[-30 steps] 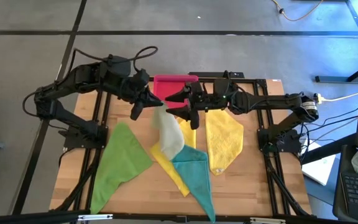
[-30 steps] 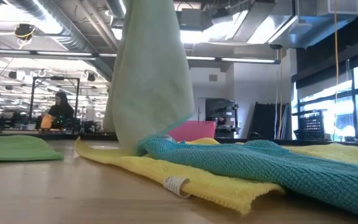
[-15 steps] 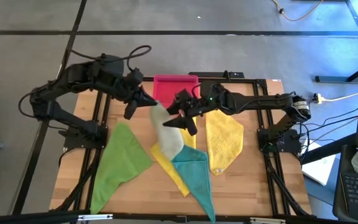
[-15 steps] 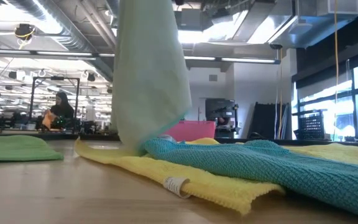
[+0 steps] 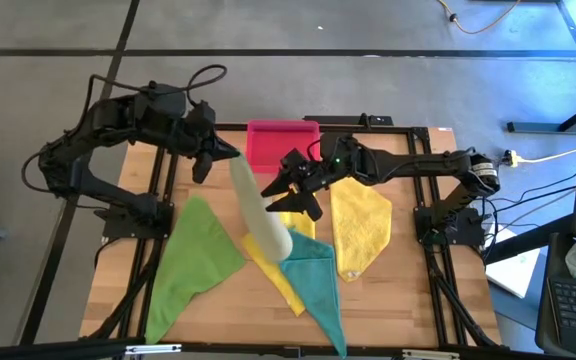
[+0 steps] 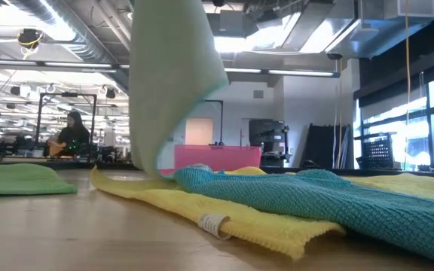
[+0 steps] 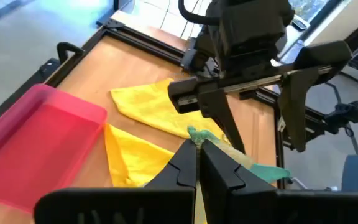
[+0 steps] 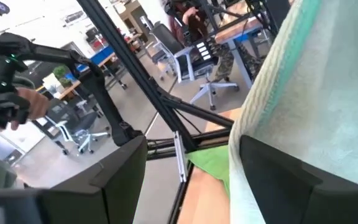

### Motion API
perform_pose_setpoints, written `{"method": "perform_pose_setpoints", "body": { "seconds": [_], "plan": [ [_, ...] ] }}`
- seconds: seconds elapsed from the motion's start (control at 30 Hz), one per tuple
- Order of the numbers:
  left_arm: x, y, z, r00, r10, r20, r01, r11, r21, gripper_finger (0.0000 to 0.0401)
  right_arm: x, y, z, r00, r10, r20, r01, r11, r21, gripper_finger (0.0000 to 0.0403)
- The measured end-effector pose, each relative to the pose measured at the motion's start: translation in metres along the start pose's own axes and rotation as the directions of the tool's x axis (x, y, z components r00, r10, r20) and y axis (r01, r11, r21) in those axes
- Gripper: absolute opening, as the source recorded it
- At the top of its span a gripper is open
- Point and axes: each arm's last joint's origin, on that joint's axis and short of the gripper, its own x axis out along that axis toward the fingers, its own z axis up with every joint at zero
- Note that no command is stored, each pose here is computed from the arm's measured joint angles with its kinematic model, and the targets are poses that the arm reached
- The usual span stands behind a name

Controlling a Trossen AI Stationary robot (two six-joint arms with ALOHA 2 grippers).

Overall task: Fold microfiber towels
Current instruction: Fold the light green microfiber cloth

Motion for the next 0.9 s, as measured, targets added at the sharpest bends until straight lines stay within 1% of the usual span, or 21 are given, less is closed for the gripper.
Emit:
{"method": "perform_pose_setpoints", "body": {
  "seconds": [0.07,0.13,0.2,0.27,0.37,0.43,0.5,0.6,0.67,0.8,0.9],
  "plan": [
    [0.0,-0.003,0.002,0.997,-0.079,0.003,0.078,0.997,0.005,0.0,0.0,-0.001,0.0,0.999,-0.036,0.011,0.037,0.999,-0.022,0.026],
    [0.0,-0.006,0.004,0.984,-0.179,-0.001,0.179,0.984,0.012,0.0,-0.003,-0.004,0.003,0.994,-0.095,0.049,0.098,0.993,-0.065,0.026],
    [0.0,-0.009,0.005,0.964,-0.267,-0.011,0.267,0.964,0.017,0.0,-0.009,-0.005,0.01,0.982,-0.149,0.116,0.163,0.979,-0.123,0.026],
    [0.0,-0.011,0.005,0.949,-0.315,-0.024,0.316,0.949,0.01,0.0,-0.014,-0.006,0.019,0.967,-0.172,0.19,0.205,0.965,-0.166,0.026],
    [-0.001,-0.012,0.007,0.939,-0.343,-0.01,0.343,0.939,0.001,0.0,-0.02,-0.012,0.025,0.957,-0.186,0.221,0.225,0.96,-0.167,0.026],
    [-0.001,-0.013,0.008,0.938,-0.347,0.002,0.347,0.938,0.004,0.0,-0.017,-0.016,0.025,0.96,-0.172,0.222,0.213,0.961,-0.174,0.026],
    [-0.001,-0.013,0.009,0.936,-0.351,0.012,0.351,0.936,0.011,0.0,-0.012,-0.021,0.023,0.966,-0.124,0.225,0.165,0.971,-0.171,0.026],
    [-0.001,-0.013,0.01,0.936,-0.353,0.016,0.353,0.936,0.013,0.0,-0.003,-0.025,0.022,0.967,-0.038,0.252,0.072,0.989,-0.125,0.026],
    [-0.001,-0.013,0.009,0.936,-0.352,0.013,0.352,0.936,0.011,0.0,0.0,-0.022,0.024,0.963,-0.016,0.269,0.05,0.992,-0.118,0.026],
    [-0.001,-0.013,0.009,0.936,-0.352,0.011,0.352,0.936,-0.022,0.0,-0.001,-0.011,0.036,0.947,-0.024,0.322,0.089,0.978,-0.188,0.026],
    [-0.001,-0.013,0.009,0.936,-0.352,0.009,0.352,0.935,-0.033,0.0,-0.002,-0.005,0.046,0.942,-0.017,0.335,0.096,0.971,-0.22,0.0258]
  ]
}}
